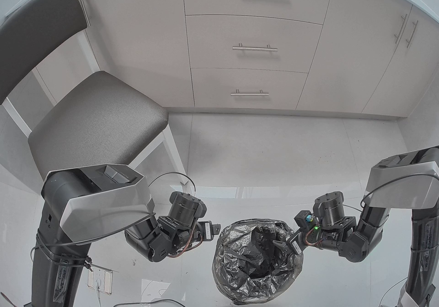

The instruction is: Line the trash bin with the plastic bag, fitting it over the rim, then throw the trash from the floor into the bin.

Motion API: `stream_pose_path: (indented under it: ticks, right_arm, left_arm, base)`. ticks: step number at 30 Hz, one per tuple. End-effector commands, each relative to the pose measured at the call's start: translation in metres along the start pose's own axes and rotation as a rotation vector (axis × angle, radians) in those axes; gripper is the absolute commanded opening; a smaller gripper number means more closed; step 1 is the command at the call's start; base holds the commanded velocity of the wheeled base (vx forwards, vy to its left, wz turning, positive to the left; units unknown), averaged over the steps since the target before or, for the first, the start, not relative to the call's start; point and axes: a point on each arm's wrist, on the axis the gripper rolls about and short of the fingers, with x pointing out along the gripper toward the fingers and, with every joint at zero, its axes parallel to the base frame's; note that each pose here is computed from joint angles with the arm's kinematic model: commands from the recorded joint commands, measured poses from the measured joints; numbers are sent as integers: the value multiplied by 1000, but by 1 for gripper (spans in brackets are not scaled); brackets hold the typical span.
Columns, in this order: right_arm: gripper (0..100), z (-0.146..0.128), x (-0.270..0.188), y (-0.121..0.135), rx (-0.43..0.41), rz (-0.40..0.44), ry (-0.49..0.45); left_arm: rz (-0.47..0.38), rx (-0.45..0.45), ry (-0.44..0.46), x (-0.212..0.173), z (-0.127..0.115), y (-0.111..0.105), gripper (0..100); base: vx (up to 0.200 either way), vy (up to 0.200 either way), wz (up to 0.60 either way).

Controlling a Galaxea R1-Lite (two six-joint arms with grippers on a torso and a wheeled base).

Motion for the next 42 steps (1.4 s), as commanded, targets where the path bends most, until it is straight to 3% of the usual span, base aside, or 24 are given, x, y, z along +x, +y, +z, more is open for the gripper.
stream_pose_path:
  ticks: [1,7,16,42]
  right_arm:
    - [100,-13,22,3,7,-3,18]
    - [100,-21,36,0,15,-64,44]
    - [100,-21,42,-1,36,-75,42]
    - [100,-3,51,-3,58,-349,-5]
  left_arm:
    - [0,2,0,0,0,0,100]
    - [0,2,0,0,0,0,100]
    - [0,0,0,0,0,0,100]
    - [-29,-33,-41,-3,3,0,100]
  base:
    - [0,0,0]
    - [0,0,0]
    - [0,0,0]
    - [0,0,0]
